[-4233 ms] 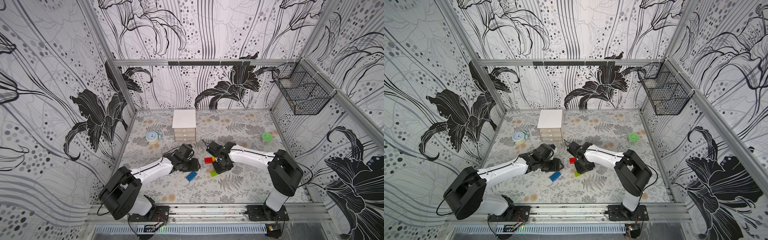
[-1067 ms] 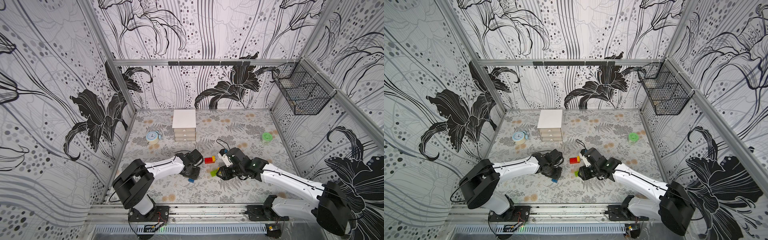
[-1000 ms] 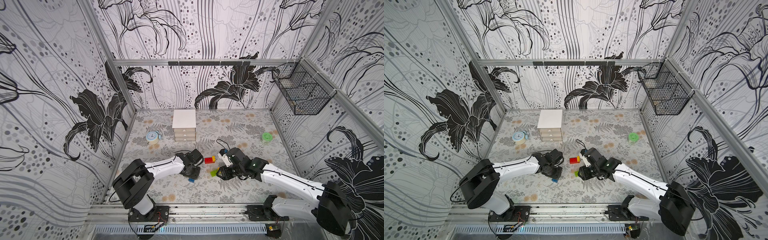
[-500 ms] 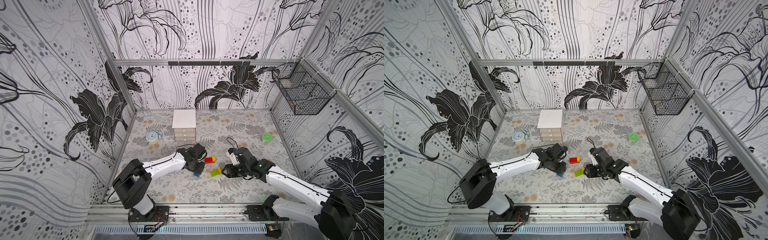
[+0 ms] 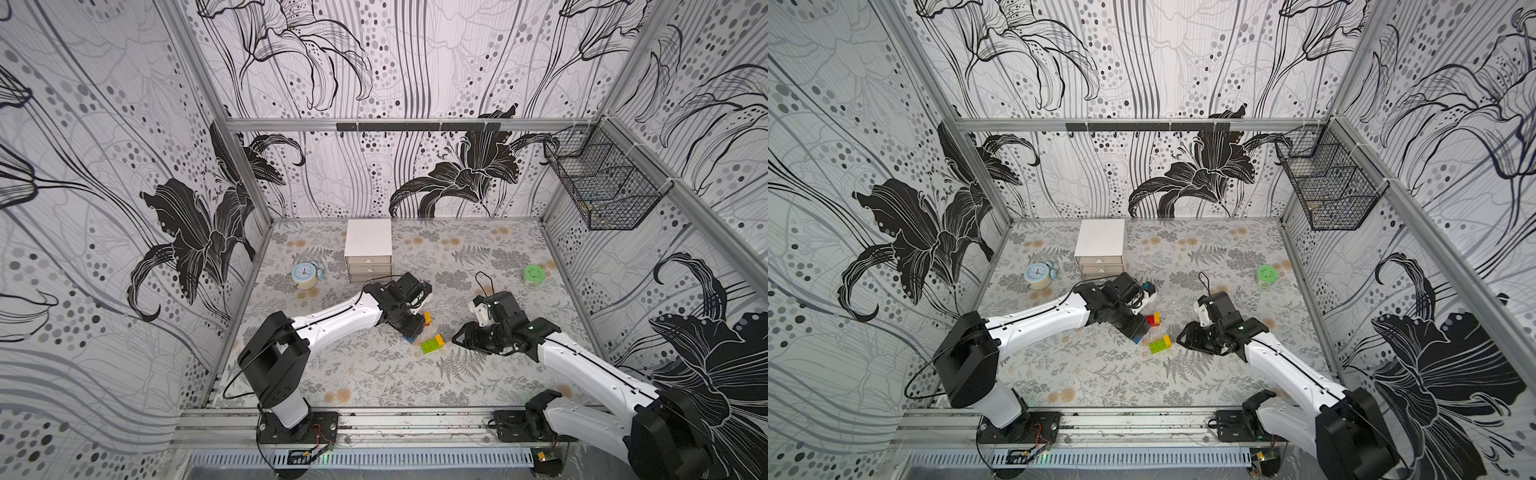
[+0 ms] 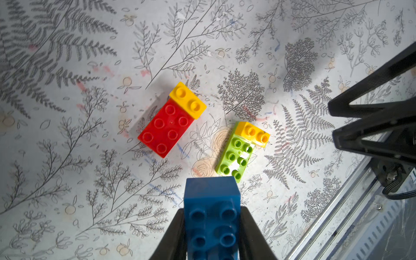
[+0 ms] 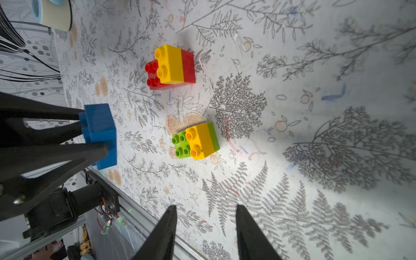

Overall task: Assemble the number 5 with lego
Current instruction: Assemble the lego brick with the lego brick.

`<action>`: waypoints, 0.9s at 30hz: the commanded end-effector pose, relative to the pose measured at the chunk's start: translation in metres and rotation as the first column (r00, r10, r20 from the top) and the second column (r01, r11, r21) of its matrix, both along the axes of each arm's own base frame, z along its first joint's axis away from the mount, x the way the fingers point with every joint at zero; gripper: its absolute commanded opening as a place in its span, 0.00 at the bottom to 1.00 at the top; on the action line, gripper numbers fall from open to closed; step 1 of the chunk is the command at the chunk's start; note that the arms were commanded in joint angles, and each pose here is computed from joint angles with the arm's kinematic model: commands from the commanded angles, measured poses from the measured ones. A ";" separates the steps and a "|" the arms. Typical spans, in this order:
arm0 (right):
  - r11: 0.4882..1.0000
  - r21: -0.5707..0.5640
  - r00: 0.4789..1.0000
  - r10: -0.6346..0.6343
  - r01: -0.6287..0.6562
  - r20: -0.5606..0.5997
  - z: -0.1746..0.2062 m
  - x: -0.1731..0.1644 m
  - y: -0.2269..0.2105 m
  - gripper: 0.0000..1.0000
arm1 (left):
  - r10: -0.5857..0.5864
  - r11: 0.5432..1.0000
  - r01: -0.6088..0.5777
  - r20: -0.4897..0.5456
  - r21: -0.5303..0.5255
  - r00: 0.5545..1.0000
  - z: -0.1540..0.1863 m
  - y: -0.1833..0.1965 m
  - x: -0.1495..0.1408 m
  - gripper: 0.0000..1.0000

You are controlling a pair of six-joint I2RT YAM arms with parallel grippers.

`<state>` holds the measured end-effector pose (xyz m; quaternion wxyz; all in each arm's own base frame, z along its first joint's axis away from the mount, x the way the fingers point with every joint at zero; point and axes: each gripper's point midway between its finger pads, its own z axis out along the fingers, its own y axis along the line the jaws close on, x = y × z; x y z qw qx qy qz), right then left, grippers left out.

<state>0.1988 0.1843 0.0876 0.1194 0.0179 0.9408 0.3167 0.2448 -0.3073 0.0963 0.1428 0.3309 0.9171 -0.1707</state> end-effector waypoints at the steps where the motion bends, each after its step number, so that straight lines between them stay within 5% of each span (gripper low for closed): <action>1: 1.000 0.013 0.999 -0.019 0.019 -0.041 -0.006 -0.005 -0.004 0.46 | -0.102 0.995 0.102 -0.002 0.018 0.995 0.000 -0.009 -0.005 0.31; 27: 0.997 -0.042 0.996 -0.065 0.063 -0.054 -0.019 -0.005 -0.026 0.45 | -0.418 0.903 0.419 -0.031 0.100 0.908 -0.013 -0.049 -0.007 0.29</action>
